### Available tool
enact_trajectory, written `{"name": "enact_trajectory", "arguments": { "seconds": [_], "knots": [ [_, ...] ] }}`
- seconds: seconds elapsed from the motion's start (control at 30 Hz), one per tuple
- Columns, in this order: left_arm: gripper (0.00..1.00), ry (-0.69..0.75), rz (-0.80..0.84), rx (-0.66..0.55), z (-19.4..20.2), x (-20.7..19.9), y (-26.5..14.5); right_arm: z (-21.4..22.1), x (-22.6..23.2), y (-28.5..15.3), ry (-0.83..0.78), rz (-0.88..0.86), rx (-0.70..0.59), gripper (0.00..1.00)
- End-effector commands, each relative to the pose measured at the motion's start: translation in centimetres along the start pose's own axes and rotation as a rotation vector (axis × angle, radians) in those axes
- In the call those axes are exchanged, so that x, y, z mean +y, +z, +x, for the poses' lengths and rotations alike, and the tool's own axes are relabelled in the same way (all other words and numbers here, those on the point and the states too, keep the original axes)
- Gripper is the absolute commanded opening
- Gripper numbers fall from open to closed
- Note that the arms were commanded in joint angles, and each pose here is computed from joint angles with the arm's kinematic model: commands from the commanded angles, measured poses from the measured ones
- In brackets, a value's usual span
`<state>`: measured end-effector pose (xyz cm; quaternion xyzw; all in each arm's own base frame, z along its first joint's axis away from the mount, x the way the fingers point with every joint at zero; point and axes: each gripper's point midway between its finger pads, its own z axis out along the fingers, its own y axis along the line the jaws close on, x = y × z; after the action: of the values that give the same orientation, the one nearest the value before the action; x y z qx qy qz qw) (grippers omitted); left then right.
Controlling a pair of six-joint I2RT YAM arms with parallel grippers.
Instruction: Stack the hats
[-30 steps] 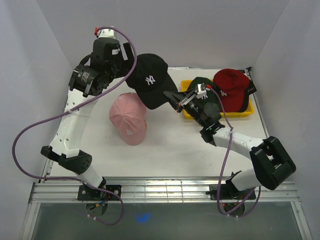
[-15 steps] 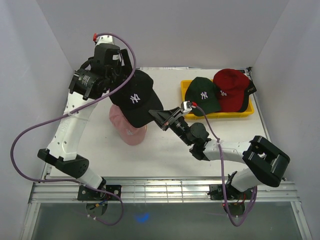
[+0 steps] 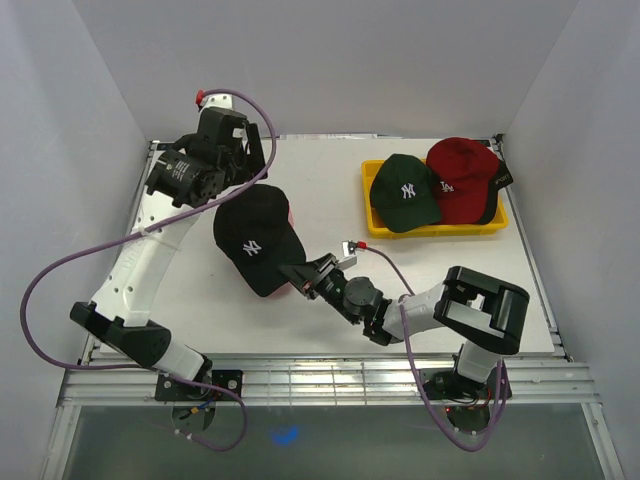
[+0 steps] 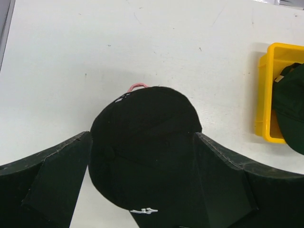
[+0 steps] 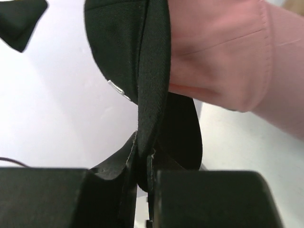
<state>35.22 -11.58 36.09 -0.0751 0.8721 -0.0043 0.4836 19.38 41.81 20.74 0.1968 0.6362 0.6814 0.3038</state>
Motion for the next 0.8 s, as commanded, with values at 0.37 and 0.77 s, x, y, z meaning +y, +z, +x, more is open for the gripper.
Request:
{"name": "enact_trajectory", "arguments": {
  "seconds": [0.37, 0.77],
  "knots": [
    [0.98, 0.052, -0.039, 0.089, 4.2, 1.5, 0.7, -3.2, 7.5, -3.9, 0.215, -0.359, -0.206, 0.1],
    [0.97, 0.058, -0.061, 0.138, 6.7, 1.8, 1.9, -1.7, 2.3, -4.1, 0.274, -0.222, -0.142, 0.44]
  ]
}}
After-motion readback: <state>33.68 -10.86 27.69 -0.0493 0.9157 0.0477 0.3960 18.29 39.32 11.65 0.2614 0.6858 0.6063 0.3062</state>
